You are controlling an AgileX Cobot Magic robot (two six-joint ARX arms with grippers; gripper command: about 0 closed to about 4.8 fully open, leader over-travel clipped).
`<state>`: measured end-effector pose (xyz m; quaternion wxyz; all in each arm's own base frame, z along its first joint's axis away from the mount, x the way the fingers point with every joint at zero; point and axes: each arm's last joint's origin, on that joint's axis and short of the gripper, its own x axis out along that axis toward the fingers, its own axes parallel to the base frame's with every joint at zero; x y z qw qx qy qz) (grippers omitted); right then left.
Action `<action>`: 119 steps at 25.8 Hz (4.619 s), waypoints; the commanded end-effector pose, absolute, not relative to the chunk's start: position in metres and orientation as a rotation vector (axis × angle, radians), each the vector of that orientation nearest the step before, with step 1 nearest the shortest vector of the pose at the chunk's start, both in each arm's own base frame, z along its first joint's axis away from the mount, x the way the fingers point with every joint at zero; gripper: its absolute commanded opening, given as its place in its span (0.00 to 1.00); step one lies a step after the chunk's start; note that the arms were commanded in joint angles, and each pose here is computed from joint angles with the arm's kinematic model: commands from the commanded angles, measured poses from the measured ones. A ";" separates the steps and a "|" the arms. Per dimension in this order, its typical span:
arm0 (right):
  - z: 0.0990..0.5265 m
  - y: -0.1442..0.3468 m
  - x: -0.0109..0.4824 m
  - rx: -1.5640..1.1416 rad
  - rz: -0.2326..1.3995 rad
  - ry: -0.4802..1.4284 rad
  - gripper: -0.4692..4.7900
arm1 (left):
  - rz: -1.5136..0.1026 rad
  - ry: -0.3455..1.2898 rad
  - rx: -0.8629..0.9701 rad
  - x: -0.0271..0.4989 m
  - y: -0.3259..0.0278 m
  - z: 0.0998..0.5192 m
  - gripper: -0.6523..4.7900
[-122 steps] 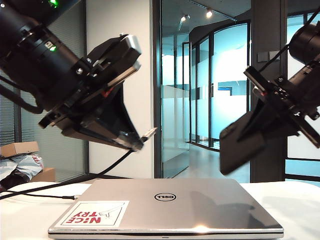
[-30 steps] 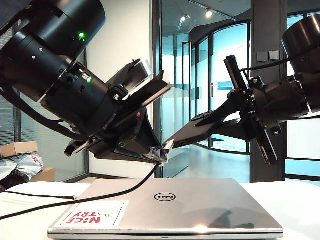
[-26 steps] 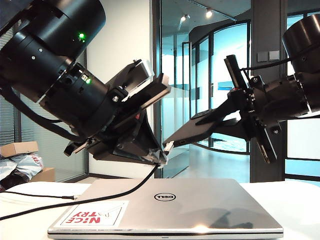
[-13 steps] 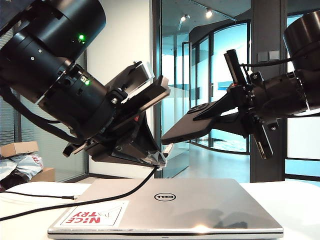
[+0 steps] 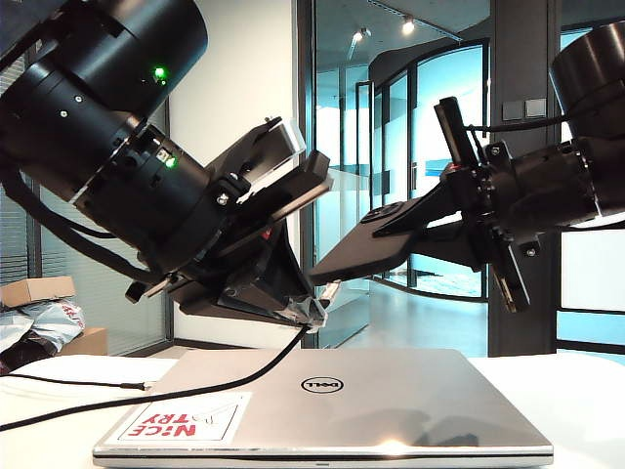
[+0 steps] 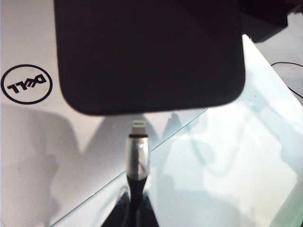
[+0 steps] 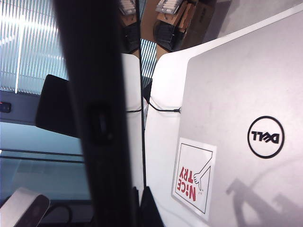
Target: Pick up the charging cable and the phone, plug the charging cable into the charging port on the phone, and finally place them back on the table.
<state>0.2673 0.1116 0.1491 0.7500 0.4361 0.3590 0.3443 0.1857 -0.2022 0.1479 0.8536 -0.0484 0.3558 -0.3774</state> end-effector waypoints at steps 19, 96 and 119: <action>0.158 0.117 0.269 0.911 0.781 0.683 0.08 | -0.807 0.737 -0.098 0.185 -0.204 0.150 0.11; 0.155 0.119 0.268 0.910 0.820 0.702 0.08 | -0.819 0.682 -0.125 0.188 -0.206 0.155 0.11; 0.153 0.120 0.267 0.839 0.857 0.694 0.08 | -0.815 0.692 -0.121 0.189 -0.207 0.149 0.11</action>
